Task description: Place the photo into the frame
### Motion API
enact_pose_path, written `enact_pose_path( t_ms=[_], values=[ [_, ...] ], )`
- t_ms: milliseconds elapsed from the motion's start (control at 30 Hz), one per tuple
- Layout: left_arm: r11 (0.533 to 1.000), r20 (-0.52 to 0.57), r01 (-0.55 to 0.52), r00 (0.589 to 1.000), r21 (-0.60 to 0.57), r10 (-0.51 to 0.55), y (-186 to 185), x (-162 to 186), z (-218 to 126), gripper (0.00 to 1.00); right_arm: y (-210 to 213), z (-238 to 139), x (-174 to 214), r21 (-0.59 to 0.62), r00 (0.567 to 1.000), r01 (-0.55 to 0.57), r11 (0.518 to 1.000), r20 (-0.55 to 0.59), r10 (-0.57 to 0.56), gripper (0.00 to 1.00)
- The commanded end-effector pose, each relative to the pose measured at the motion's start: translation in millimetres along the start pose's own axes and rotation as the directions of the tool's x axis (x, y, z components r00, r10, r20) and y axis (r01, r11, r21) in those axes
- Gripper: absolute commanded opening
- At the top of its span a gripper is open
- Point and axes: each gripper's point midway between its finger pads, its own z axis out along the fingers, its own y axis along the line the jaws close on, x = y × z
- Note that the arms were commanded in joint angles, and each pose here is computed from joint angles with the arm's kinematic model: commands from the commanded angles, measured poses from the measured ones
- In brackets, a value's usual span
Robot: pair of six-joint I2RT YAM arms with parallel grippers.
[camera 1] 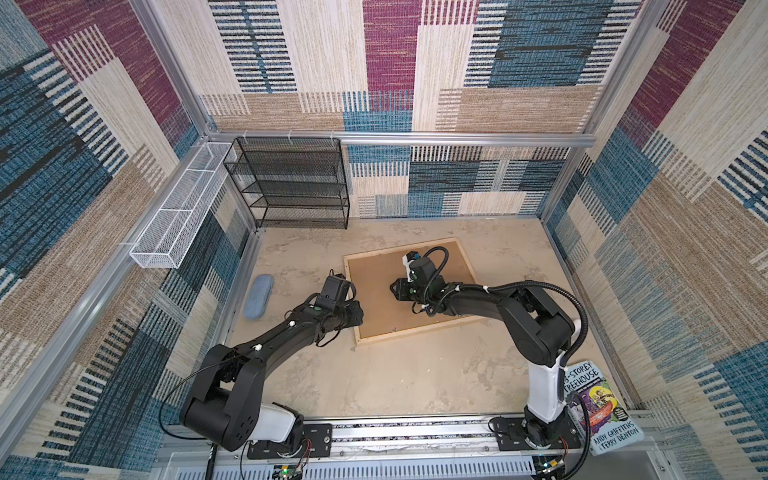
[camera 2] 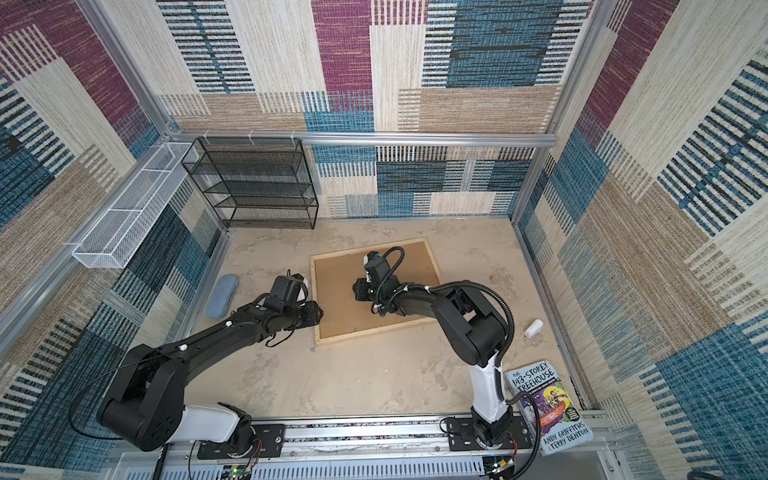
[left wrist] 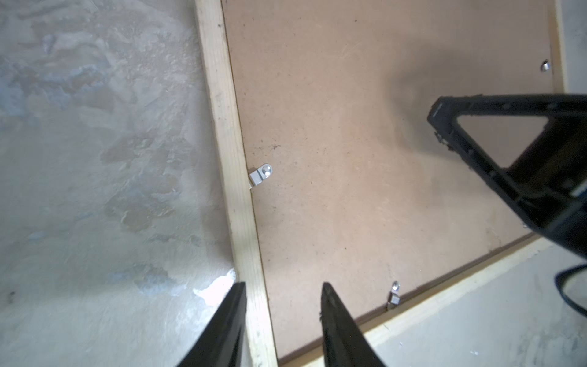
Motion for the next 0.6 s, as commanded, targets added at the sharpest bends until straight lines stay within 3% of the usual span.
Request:
enact_pose_path(
  t_ms=[0,300,433,567],
  values=[
    [1.000,0.001,-0.011,1.000,-0.005,0.011,1.1,9.5,-8.7,0.45,-5.6,-4.1,-24.5,-0.004,0.996,0.087,0.996,0.030,-0.086,0.47],
    [1.000,0.018,-0.002,1.000,0.029,0.001,-16.9,57.4,-23.3,0.46,-39.5,13.5,-101.6,0.096,0.970,0.231,0.968,0.057,-0.237,0.68],
    [1.000,-0.024,0.015,1.000,0.008,-0.015,-12.7,84.6,-15.0,0.44,-49.4,33.2,-121.9,0.100,0.960,0.274,0.956,0.035,-0.279,0.69],
    [0.999,-0.023,0.037,0.999,0.028,-0.036,-12.3,90.9,-15.4,0.44,-56.8,53.2,-126.6,0.064,0.946,0.325,0.944,-0.009,-0.325,0.72]
  ],
)
